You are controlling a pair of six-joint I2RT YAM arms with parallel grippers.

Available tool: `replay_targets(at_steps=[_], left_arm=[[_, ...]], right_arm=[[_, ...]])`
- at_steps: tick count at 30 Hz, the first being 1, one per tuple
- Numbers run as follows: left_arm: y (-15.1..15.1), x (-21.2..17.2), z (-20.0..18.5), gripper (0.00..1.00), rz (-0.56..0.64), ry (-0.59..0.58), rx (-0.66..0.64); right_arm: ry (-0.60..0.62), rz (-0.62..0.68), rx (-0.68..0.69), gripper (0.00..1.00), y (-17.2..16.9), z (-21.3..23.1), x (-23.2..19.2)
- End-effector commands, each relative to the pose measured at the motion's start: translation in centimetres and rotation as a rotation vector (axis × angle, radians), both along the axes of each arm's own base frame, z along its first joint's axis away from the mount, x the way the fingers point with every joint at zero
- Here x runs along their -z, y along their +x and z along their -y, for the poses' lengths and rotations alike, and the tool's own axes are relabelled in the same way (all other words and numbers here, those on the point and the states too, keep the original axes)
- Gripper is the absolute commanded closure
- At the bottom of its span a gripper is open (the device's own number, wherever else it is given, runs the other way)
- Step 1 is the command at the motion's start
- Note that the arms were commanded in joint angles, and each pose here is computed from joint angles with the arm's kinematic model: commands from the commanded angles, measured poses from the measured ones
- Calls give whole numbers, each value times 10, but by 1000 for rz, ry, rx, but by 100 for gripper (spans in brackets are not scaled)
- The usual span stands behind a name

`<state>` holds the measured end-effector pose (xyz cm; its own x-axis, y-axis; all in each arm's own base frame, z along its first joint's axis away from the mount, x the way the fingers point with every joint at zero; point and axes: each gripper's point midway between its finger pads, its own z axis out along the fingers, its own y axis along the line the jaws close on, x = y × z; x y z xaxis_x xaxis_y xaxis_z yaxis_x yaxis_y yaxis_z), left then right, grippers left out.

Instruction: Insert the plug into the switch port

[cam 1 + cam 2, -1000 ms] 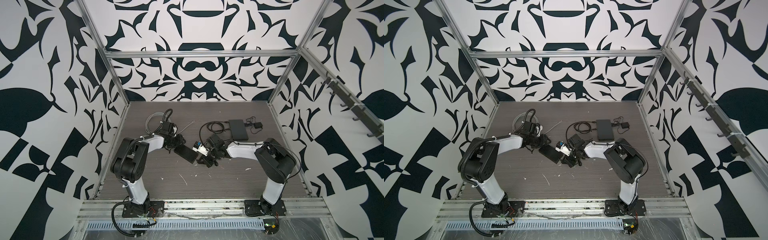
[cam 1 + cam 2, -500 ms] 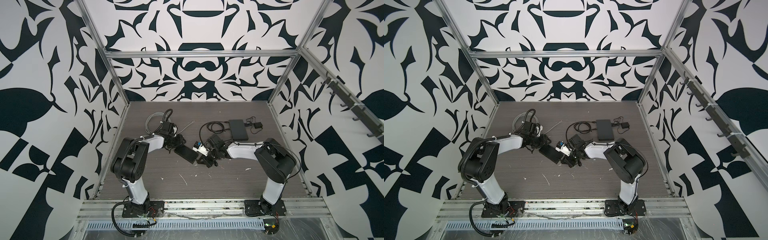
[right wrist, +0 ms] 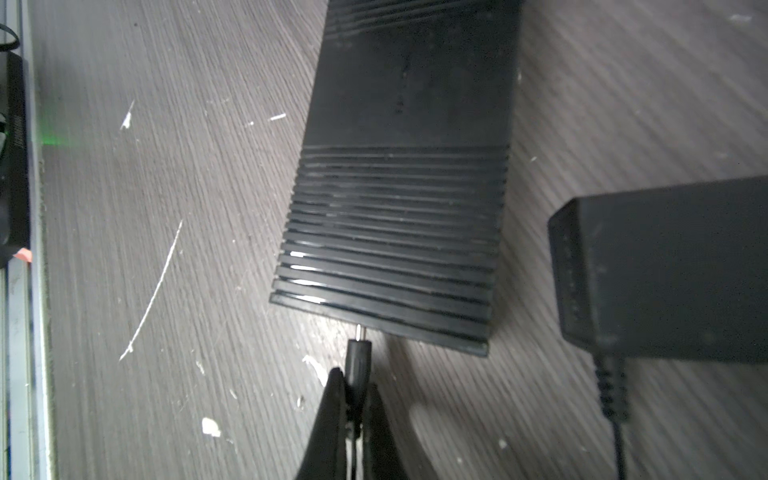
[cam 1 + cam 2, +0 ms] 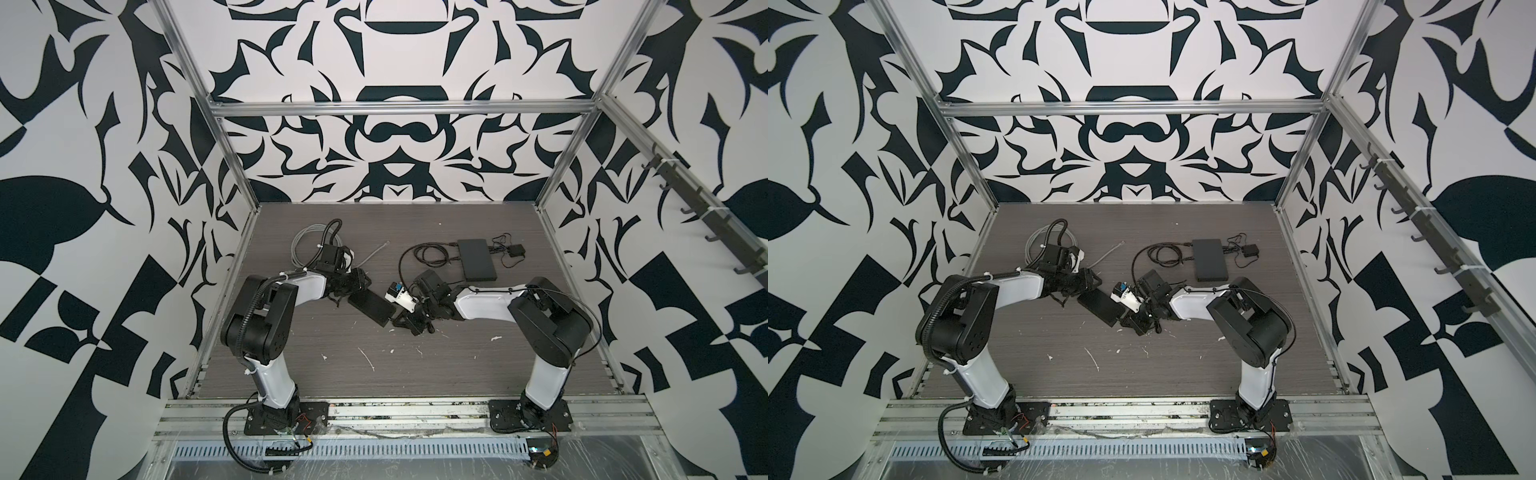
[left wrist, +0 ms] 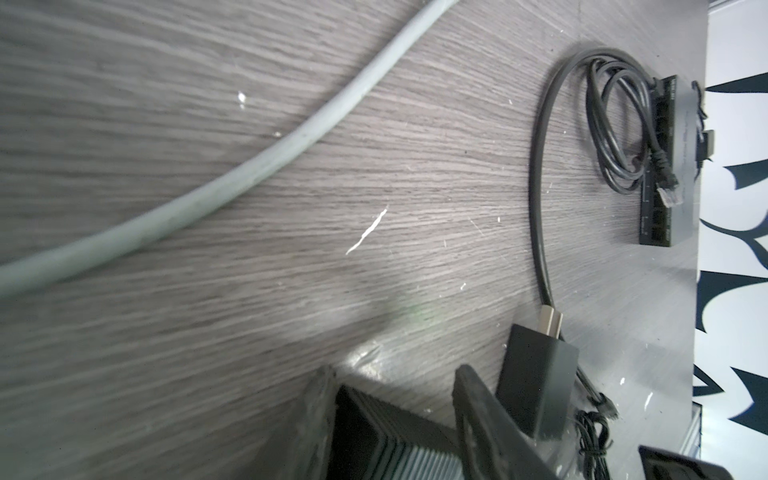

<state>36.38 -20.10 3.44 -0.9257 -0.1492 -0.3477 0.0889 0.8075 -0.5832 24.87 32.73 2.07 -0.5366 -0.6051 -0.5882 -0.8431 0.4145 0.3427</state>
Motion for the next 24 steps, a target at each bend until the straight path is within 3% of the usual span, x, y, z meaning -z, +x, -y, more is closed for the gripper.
replay_targets(at_steps=[1,11,24], left_arm=[[-67,27,17,52,-254,-84,101],[-89,19,13,53,-290,-96,111],[-97,20,7,53,-298,-72,100]], right_arm=[[-30,157,138,100,43,3,6],[-31,193,230,99,51,10,8],[-19,247,155,99,48,7,15]])
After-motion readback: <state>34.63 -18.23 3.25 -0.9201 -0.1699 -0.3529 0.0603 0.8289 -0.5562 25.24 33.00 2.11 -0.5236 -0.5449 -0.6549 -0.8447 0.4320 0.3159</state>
